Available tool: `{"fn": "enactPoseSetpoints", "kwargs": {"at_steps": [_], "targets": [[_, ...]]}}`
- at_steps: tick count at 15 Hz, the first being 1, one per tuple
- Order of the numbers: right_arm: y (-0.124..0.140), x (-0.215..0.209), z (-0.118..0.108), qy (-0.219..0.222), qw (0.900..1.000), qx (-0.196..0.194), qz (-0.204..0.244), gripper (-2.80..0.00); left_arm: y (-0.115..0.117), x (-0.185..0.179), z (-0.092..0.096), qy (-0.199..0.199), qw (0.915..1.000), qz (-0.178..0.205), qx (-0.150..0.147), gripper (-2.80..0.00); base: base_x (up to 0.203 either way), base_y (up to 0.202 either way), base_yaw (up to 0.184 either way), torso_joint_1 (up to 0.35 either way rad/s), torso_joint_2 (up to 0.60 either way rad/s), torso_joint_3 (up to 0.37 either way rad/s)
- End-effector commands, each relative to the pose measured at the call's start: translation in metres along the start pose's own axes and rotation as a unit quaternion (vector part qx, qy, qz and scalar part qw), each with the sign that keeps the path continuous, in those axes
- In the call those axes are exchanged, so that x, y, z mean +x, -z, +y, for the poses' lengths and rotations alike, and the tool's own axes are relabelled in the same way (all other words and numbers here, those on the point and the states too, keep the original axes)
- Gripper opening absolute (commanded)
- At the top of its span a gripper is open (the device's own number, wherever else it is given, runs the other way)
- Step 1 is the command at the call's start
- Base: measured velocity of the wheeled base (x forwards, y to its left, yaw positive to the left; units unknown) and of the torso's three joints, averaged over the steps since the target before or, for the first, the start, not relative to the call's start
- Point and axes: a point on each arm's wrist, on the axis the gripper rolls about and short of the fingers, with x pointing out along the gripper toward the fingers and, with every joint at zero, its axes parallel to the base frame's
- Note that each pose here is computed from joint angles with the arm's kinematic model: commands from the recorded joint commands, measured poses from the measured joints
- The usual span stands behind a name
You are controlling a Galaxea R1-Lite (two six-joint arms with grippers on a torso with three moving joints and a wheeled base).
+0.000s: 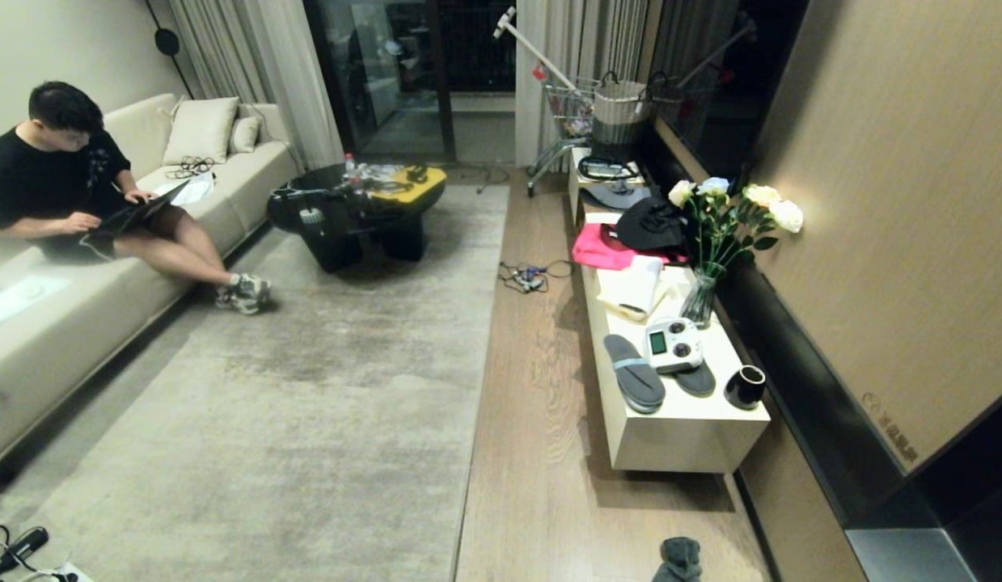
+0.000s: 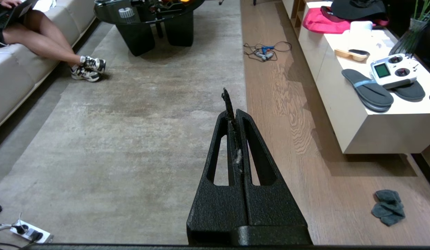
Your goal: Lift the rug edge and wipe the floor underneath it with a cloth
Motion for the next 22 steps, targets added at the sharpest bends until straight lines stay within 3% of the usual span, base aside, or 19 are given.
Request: {"fn": "enactPoseSetpoints", "kwargs": {"at_steps": [1, 22], "targets": [[-0.0001, 0.0001, 0.0000, 0.000, 1.000, 0.000, 0.000, -2.80, 0.0000, 0.0000, 0.0000, 0.000, 1.0000, 0.000, 0.000, -2.80, 0.000, 0.000, 0.000, 0.000, 0.00, 0.000], [-0.0001, 0.0001, 0.0000, 0.000, 1.000, 0.000, 0.000, -2.80, -0.0001, 0.0001, 0.0000, 0.000, 1.0000, 0.001, 0.000, -2.80, 0.000, 0.000, 0.000, 0.000, 0.00, 0.000]]}}
